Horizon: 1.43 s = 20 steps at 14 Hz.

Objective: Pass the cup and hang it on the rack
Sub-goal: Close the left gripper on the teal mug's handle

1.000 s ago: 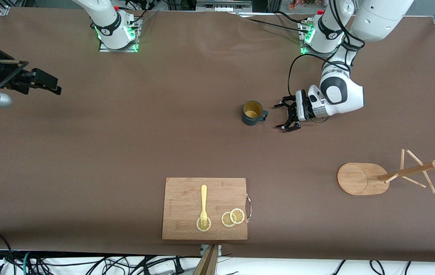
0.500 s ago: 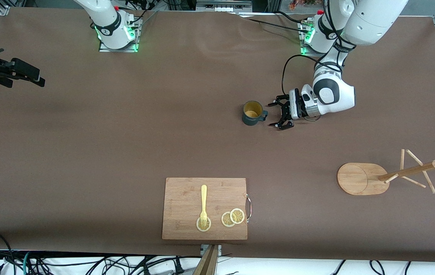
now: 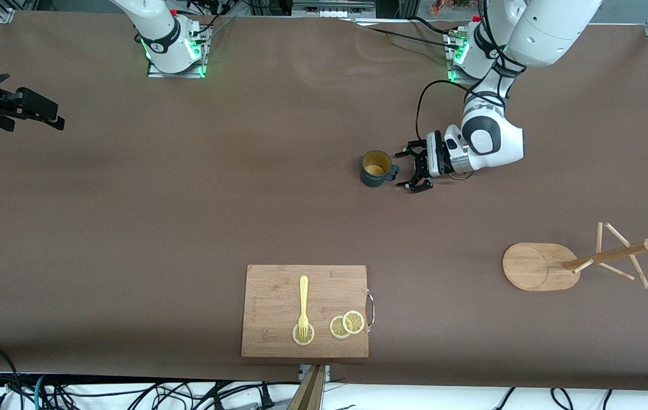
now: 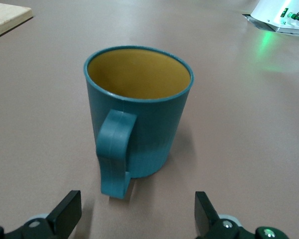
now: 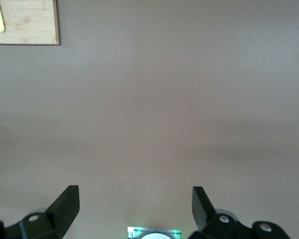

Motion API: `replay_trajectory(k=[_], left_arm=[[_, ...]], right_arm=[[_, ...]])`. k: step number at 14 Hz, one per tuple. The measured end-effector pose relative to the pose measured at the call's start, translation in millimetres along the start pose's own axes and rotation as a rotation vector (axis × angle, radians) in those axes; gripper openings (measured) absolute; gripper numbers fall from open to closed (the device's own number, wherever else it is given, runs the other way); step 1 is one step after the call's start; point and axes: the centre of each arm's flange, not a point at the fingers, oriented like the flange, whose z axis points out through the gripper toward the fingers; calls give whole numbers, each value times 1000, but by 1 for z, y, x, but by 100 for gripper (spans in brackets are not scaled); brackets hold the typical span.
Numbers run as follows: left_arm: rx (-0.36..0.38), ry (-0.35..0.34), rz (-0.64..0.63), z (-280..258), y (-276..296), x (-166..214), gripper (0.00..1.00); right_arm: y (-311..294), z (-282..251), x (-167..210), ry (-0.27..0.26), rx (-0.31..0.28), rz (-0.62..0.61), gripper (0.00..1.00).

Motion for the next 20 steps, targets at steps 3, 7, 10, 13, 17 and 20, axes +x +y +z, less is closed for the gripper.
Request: replay_trajectory(k=[3,7,10,13,17,20], left_arm=[[6,6,6,2,-1,3,100],[21,24,-15,11,3,3,100],[15,22,-11,15,5,-1,100],[14,22,-3,15,5,-1,100],[11,24,10,18,6,1,98],[28,35,19,19,6,1,95]], right_arm=[[0,-4,0,12,-1,-5,100],[1,-8,0,24,-1,-2,100],[-2,1,8,19,-1,-6,100],[-15,5,11,18,-3,-30,100],[-15,5,11,18,-4,-30,100],[-13,8,8,-16,-3,-26,100]])
